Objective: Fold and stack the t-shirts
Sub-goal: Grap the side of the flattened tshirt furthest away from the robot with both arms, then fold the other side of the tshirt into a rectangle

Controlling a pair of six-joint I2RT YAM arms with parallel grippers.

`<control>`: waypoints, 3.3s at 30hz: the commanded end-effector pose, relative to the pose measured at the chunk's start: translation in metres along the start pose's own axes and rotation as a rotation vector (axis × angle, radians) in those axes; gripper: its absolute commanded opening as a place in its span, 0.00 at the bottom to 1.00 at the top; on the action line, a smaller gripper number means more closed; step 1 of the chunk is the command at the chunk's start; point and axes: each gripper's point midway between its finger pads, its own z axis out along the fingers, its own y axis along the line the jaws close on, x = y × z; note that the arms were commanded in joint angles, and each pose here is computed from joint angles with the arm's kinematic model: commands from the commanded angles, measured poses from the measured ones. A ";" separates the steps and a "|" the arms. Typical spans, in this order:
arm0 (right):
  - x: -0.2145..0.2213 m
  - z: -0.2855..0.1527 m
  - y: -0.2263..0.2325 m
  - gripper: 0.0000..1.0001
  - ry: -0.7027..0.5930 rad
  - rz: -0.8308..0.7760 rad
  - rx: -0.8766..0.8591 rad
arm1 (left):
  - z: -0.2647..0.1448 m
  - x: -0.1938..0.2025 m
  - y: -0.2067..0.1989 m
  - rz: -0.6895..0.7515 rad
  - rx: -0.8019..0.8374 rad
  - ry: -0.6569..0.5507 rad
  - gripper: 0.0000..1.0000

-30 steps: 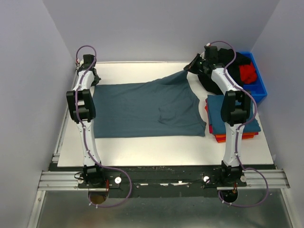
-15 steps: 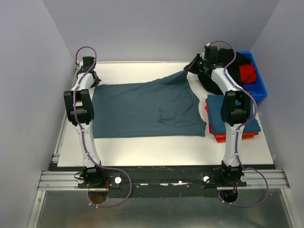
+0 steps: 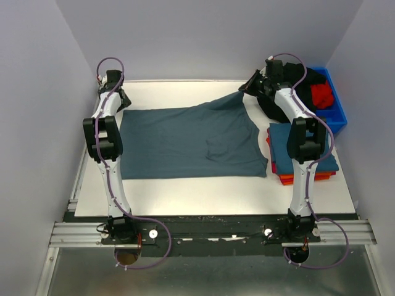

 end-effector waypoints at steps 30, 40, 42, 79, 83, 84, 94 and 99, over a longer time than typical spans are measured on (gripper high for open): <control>-0.018 -0.013 0.013 0.01 -0.019 -0.012 -0.042 | -0.002 -0.004 -0.009 0.044 -0.003 -0.017 0.00; -0.006 -0.027 0.013 0.01 0.005 -0.012 -0.037 | -0.036 -0.015 0.004 0.030 0.011 -0.152 0.00; -0.001 -0.031 0.012 0.01 0.016 -0.011 -0.034 | -0.044 -0.018 0.004 0.022 0.029 -0.178 0.00; 0.086 -0.149 0.011 0.01 0.030 -0.128 0.081 | -0.113 0.007 0.061 -0.084 -0.026 -0.309 0.00; 0.091 -0.155 0.008 0.01 0.029 -0.130 0.089 | -0.121 0.007 0.064 -0.094 -0.023 -0.335 0.00; 0.092 -0.157 0.007 0.01 0.027 -0.131 0.095 | -0.123 0.006 0.065 -0.097 -0.023 -0.341 0.00; 0.118 -0.166 -0.013 0.01 0.047 -0.116 0.167 | -0.129 0.018 0.077 -0.098 -0.055 -0.334 0.00; 0.135 -0.170 -0.027 0.01 0.048 -0.111 0.210 | -0.127 0.032 0.086 -0.099 -0.085 -0.307 0.00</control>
